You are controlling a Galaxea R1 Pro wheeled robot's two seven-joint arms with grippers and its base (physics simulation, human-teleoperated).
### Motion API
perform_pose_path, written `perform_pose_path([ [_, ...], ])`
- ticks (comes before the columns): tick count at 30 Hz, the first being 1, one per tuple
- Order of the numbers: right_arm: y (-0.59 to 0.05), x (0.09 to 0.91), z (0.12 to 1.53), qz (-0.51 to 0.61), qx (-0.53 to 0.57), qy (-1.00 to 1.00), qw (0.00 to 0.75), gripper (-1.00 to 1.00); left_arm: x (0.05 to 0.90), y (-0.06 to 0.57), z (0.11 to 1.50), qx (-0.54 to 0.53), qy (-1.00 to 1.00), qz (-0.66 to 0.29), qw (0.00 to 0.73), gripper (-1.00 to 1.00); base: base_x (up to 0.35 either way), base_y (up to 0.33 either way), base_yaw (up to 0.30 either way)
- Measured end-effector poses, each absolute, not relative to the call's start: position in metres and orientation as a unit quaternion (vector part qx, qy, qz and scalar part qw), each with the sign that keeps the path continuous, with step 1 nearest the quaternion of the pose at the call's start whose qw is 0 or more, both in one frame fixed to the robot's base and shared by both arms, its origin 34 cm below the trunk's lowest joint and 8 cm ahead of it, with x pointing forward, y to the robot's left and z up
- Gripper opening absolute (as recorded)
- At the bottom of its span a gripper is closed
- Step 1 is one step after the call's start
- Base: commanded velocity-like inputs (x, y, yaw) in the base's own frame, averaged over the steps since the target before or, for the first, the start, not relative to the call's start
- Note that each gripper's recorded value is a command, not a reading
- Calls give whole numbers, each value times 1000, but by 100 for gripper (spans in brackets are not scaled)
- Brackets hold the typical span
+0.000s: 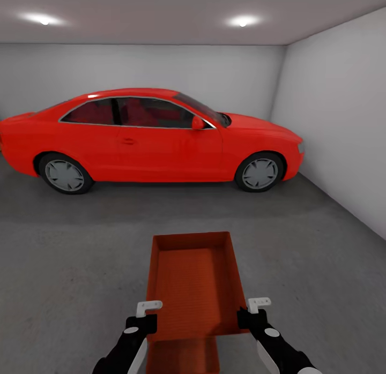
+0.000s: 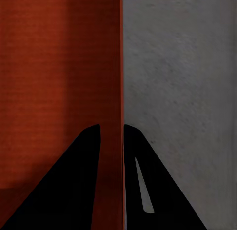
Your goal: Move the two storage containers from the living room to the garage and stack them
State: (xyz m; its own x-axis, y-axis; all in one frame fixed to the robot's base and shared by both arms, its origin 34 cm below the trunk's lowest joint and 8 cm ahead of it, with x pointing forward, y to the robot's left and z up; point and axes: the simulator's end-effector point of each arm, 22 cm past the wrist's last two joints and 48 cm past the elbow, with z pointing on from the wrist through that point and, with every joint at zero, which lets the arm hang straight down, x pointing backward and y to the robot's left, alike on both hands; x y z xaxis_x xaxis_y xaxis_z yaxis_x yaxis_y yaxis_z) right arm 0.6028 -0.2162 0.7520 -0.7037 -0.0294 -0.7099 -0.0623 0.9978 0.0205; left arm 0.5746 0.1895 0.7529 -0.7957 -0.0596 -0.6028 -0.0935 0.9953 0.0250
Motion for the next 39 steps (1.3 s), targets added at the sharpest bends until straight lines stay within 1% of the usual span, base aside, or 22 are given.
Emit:
perform_pose_path([
  [9,-216,603,752,21,-25,923,384,-100,574,189,753,-41,947,26,317,-100,-2,19,43],
  [13,-216,603,752,21,-25,923,384,-100,574,189,753,-41,947,26,317,-100,56,229,1],
  [18,-216,603,752,21,-25,923,384,-100,574,190,753,-41,947,26,317,-100,179,270,0],
  [23,-216,603,752,21,-25,923,384,-100,574,189,753,-41,947,26,317,-100,108,94,0],
  [27,-216,603,752,21,-25,923,385,-100,574,190,753,-41,947,26,317,-100,166,-28,0],
  [35,-216,603,753,21,-25,922,385,-100,574,190,753,-41,947,26,318,-100,278,-181,0],
  [39,-216,603,752,21,-25,923,384,-100,574,189,753,-41,947,26,317,-100,82,-65,0],
])
